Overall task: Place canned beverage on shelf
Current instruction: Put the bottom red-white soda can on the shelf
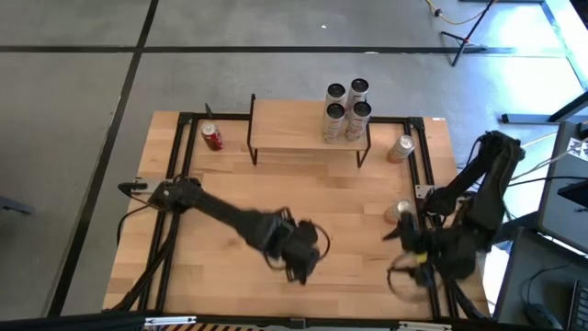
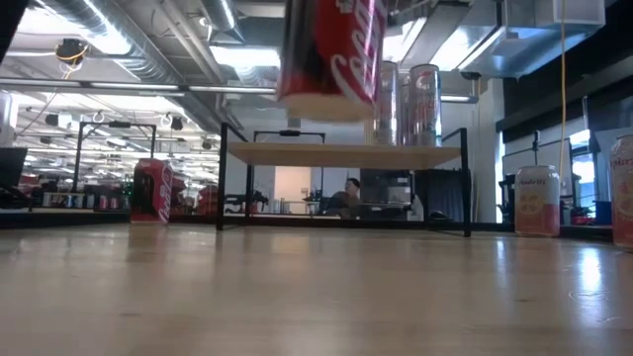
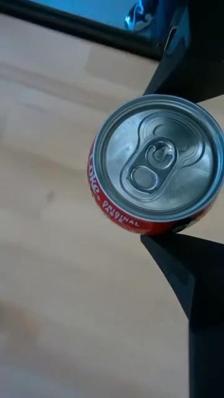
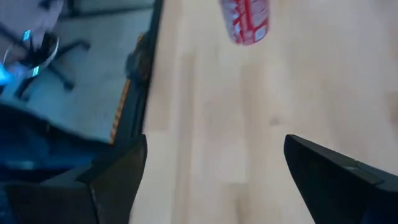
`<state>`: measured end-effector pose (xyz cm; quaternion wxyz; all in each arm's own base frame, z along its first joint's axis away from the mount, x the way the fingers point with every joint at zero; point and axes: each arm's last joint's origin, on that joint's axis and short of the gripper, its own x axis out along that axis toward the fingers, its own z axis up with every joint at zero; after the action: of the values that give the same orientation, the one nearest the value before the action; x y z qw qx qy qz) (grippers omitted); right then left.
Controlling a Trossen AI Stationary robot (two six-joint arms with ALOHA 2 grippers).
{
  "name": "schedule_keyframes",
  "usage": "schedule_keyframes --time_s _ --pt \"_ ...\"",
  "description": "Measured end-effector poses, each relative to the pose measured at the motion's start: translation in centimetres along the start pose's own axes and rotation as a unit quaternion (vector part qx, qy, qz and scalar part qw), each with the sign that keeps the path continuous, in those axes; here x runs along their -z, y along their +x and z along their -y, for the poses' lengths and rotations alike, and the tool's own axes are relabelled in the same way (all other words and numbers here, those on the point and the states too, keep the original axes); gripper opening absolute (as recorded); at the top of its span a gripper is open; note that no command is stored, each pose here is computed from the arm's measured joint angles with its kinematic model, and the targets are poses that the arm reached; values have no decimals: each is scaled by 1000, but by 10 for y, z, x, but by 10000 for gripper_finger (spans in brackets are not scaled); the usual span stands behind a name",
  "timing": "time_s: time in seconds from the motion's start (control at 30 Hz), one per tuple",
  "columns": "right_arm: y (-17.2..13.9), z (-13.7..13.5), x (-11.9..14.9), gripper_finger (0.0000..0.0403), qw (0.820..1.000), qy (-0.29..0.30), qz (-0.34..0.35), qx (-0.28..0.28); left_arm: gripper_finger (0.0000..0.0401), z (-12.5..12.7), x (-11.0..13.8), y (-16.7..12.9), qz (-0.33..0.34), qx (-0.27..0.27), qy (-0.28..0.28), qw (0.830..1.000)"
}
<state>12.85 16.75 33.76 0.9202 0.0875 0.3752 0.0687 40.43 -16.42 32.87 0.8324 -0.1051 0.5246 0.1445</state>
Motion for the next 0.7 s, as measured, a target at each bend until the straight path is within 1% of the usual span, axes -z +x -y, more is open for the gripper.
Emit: schedule_keyframes --time_s 0.17,0.3,0.43,0.5,0.6,0.7 --pt "-28 39 -13 365 998 32 42 27 262 -65 -24 -19 -19 -44 35 998" --pt "-49 69 -16 365 994 56 76 63 262 -117 -50 -28 3 -55 63 996" --pt "-64 92 -15 365 986 84 100 103 262 -181 -70 -42 16 -66 85 994" --pt "-70 101 -15 365 981 108 113 114 262 -213 -77 -45 20 -46 84 995" --pt "-74 108 -16 365 974 130 128 132 262 -256 -88 -48 43 13 81 996" --pt "-76 114 -16 365 968 142 138 153 262 -297 -92 -51 57 34 78 995"
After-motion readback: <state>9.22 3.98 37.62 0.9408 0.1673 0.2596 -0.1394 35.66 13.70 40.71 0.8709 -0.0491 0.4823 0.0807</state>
